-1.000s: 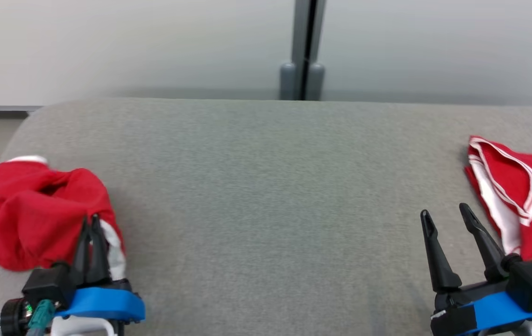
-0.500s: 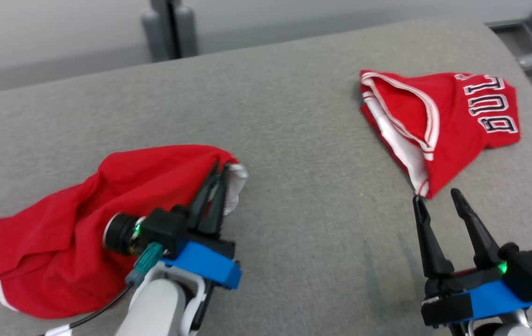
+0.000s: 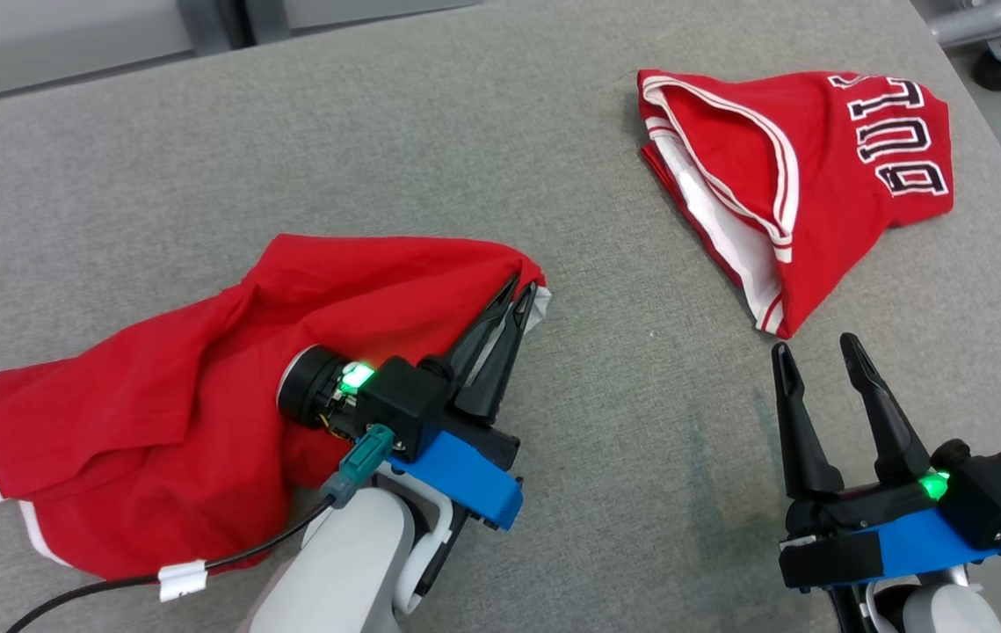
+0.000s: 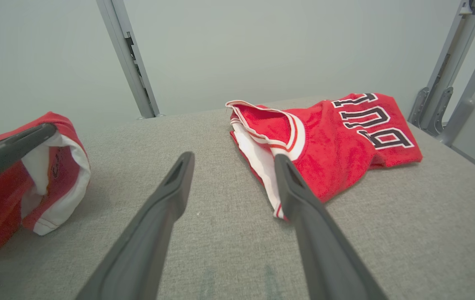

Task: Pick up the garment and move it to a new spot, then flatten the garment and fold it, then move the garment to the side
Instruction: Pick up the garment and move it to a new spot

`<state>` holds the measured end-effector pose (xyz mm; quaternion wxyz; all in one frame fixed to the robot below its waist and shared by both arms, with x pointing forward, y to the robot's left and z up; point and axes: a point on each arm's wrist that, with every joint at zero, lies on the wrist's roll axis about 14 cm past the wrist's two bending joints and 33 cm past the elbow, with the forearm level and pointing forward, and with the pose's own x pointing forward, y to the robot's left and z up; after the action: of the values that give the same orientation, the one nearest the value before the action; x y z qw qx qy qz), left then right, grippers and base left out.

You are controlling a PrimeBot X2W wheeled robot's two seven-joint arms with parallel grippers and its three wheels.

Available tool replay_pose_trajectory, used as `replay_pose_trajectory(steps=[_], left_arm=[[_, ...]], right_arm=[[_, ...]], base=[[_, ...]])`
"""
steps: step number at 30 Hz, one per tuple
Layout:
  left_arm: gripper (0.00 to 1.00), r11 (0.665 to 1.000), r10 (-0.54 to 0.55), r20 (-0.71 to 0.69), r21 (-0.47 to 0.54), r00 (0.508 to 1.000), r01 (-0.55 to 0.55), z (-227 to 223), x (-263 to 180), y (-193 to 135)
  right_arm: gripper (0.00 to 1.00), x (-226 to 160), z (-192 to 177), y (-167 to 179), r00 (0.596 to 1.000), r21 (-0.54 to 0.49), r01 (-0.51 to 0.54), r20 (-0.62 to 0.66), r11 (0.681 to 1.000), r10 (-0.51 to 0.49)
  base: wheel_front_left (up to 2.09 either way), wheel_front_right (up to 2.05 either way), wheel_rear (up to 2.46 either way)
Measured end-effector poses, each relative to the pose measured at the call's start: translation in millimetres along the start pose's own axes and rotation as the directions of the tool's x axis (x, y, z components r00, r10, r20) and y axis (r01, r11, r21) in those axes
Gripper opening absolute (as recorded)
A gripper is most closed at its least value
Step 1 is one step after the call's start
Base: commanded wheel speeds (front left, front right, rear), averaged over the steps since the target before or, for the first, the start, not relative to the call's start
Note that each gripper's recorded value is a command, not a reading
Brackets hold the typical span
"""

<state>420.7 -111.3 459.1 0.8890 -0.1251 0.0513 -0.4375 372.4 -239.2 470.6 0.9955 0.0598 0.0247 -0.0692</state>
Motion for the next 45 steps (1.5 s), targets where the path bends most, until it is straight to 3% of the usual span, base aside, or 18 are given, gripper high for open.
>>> replay_pose_trajectory(steps=[8, 13, 17, 27, 31, 41, 45], left_arm=[[1.00, 0.995, 0.050, 0.119, 0.083, 0.992, -0.060, 47.1, -19.9, 2.0], [1.00, 0.965, 0.208, 0.179, 0.122, 0.962, -0.231, 70.5, -57.2, 34.3], [1.00, 0.908, 0.367, 0.197, 0.134, 0.909, -0.396, 76.9, -100.0, 70.3], [1.00, 0.710, 0.673, 0.158, 0.135, 0.722, -0.691, 65.6, -223.0, 124.5], [1.00, 0.703, 0.687, 0.123, 0.137, 0.716, -0.698, 58.4, -239.1, 118.4], [1.00, 0.739, 0.655, 0.072, 0.142, 0.752, -0.658, 47.8, -243.1, 93.7], [1.00, 0.731, 0.666, 0.065, 0.138, 0.743, -0.668, 45.0, -247.4, 91.9]], right_arm=[[1.00, 1.8, 17.0, 21.0, 0.996, 0.003, -0.070, 0.058, 0.998, 0.070], [1.00, 3.1, 25.8, 42.5, 0.988, -0.001, -0.136, 0.074, 0.991, 0.136], [1.00, 3.2, 31.8, 58.0, 0.980, -0.007, -0.184, 0.079, 0.983, 0.184], [1.00, -7.3, 38.6, 80.4, 0.965, -0.006, -0.253, 0.071, 0.967, 0.253], [1.00, -16.7, 39.5, 79.9, 0.965, -0.003, -0.255, 0.066, 0.967, 0.255], [1.00, -41.0, 36.7, 61.3, 0.977, -0.001, -0.210, 0.043, 0.978, 0.210], [1.00, -46.3, 36.9, 58.7, 0.978, 0.000, -0.204, 0.040, 0.979, 0.203]], base=[[0.00, 0.00, 0.00], [0.00, 0.00, 0.00], [0.00, 0.00, 0.00], [0.00, 0.00, 0.00], [0.00, 0.00, 0.00], [0.00, 0.00, 0.00], [0.00, 0.00, 0.00]])
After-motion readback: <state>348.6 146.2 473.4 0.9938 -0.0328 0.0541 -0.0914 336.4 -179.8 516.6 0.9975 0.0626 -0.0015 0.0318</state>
